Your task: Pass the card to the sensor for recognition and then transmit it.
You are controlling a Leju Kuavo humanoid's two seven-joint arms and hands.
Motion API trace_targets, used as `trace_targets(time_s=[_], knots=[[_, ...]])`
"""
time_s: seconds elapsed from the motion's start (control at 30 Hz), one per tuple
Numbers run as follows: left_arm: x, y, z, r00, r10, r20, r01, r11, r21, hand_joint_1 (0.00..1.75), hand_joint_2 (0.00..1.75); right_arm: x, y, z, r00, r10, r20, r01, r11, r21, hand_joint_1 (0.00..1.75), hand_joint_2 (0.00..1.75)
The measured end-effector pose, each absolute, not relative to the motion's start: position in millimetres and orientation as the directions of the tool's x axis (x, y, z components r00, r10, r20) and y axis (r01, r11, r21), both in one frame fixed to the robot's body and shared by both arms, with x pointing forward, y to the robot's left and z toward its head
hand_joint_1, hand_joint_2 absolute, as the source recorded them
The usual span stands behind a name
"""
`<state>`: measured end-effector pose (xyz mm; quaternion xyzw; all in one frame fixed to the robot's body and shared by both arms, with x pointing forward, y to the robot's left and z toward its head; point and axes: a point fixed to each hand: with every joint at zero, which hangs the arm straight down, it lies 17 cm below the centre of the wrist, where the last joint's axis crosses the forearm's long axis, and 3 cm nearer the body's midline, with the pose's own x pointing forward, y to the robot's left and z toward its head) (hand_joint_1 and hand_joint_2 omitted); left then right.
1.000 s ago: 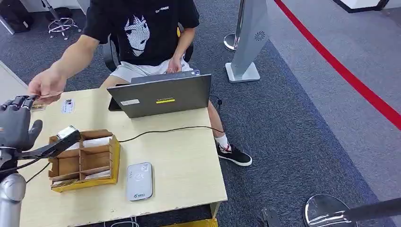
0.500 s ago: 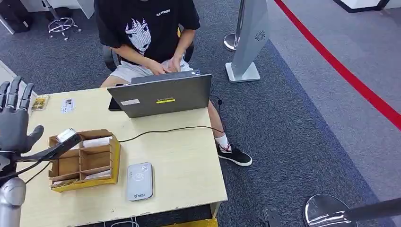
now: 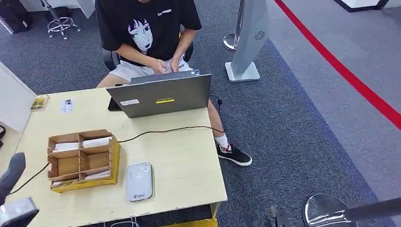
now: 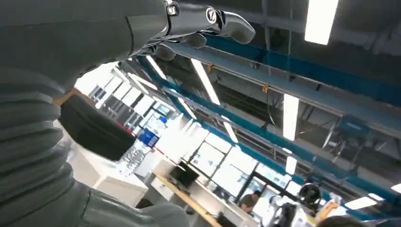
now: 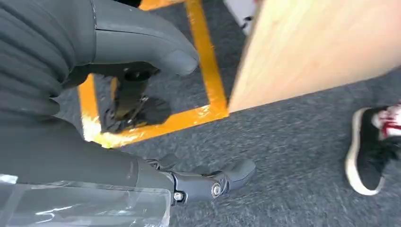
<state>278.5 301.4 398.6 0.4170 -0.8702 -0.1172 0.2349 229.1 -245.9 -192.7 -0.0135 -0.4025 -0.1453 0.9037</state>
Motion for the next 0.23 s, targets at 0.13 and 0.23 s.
trace_targets(time_s=[0.13, 0.23], knots=[[247.4, 322.7, 388.3, -0.567, -0.694, 0.443, -0.637, 0.711, 0.299, 0.0, 1.75, 224.2, -254.0, -189.3, 0.611, -0.3, 0.733, 0.318, 0.941, 0.12, 0.0, 1.75], [222.9, 350.7, 379.5, -0.603, -0.57, 0.557, -0.608, 0.781, 0.142, 0.0, 1.75, 218.3, -262.1, -186.2, 0.596, -0.327, 0.734, 0.345, 0.929, 0.134, 0.0, 1.75]])
